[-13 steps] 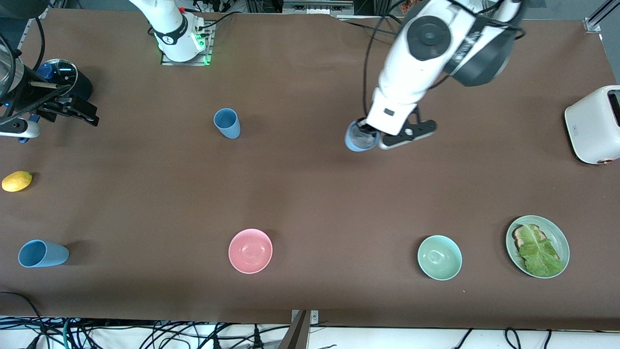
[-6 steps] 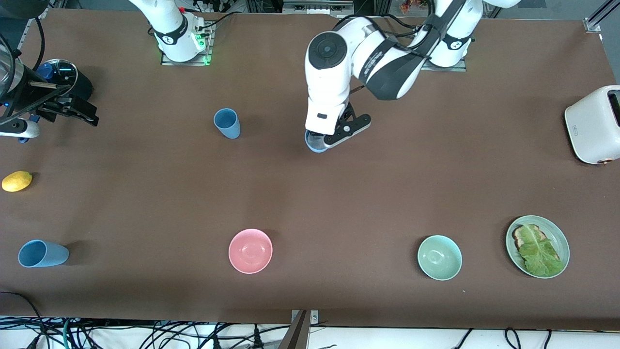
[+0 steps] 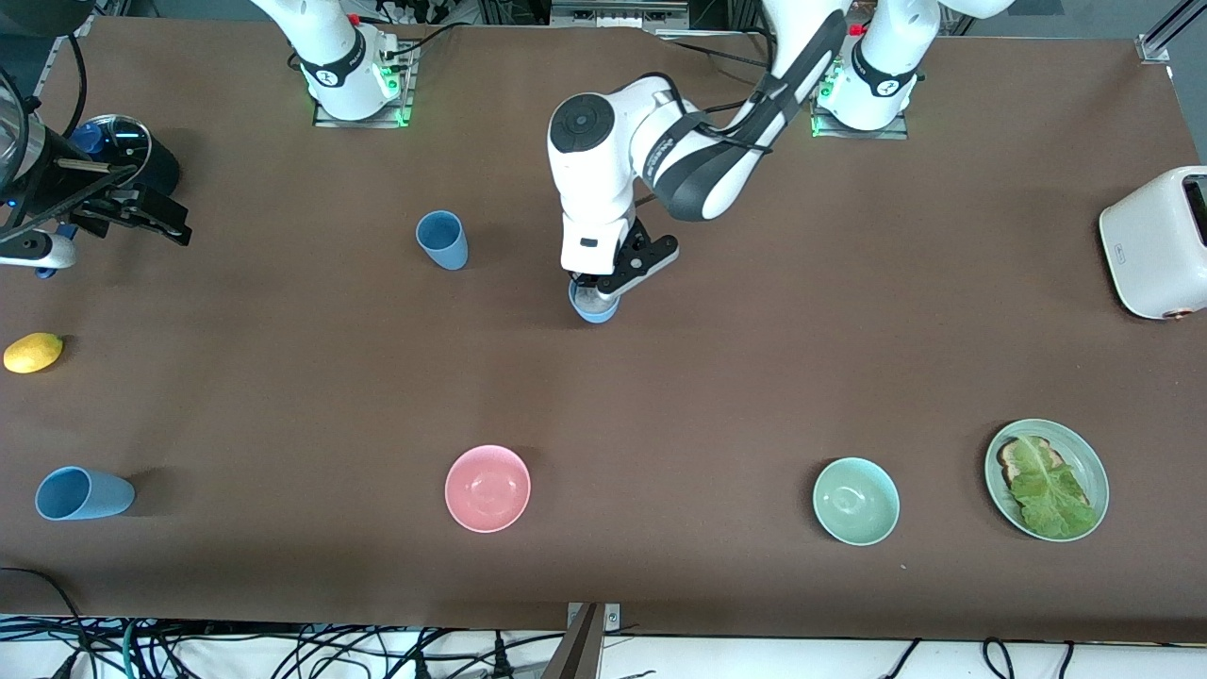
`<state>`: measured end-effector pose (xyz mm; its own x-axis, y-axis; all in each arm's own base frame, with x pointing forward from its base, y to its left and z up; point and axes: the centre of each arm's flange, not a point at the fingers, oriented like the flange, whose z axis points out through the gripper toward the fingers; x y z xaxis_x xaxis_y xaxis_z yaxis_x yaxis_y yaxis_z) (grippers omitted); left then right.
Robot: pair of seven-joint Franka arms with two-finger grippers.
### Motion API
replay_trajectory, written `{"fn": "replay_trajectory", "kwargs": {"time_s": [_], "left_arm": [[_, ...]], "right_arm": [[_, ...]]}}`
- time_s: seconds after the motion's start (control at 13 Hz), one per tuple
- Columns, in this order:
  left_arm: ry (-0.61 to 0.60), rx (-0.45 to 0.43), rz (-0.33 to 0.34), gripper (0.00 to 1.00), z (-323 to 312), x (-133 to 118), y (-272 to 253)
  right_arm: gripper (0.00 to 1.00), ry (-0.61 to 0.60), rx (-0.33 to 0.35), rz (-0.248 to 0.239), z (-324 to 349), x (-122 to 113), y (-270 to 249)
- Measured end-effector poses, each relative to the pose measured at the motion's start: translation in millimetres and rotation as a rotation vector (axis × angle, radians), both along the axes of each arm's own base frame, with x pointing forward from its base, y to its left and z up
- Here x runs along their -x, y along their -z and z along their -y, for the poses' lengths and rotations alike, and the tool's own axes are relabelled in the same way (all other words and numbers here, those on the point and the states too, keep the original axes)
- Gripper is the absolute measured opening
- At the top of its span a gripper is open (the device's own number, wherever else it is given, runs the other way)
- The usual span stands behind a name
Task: Stack blue cups with both arms
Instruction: 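Lift the tissue cup with the left gripper and carry it toward the table's middle, then lower the tissue cup upright onto the table with the left gripper, then open the left gripper and lift it off the tissue cup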
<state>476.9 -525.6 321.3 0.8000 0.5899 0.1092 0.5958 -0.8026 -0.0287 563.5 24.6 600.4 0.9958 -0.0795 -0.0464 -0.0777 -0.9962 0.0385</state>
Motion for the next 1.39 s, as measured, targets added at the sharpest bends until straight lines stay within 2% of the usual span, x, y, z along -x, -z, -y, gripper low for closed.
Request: {"fn": "replay_trajectory", "kwargs": {"time_s": [0.31, 0.93, 1.0, 1.39], "left_arm": [[-0.013, -0.013, 0.055, 0.06, 6.1, -4.3, 36.6], [-0.020, -0.004, 0.076, 0.06, 1.7, -16.6, 61.9], [-0.020, -0.005, 0.078, 0.10, 1.4, -17.3, 61.6], [-0.012, -0.005, 0.087, 0.64, 0.6, -21.1, 58.2]], "right_arm": [[1.00, 0.000, 0.000, 0.000, 0.1, 0.0, 0.0], [1.00, 0.000, 0.000, 0.000, 0.1, 0.0, 0.0], [1.00, 0.000, 0.000, 0.000, 0.1, 0.0, 0.0], [1.00, 0.000, 0.000, 0.000, 0.1, 0.0, 0.0]]}}
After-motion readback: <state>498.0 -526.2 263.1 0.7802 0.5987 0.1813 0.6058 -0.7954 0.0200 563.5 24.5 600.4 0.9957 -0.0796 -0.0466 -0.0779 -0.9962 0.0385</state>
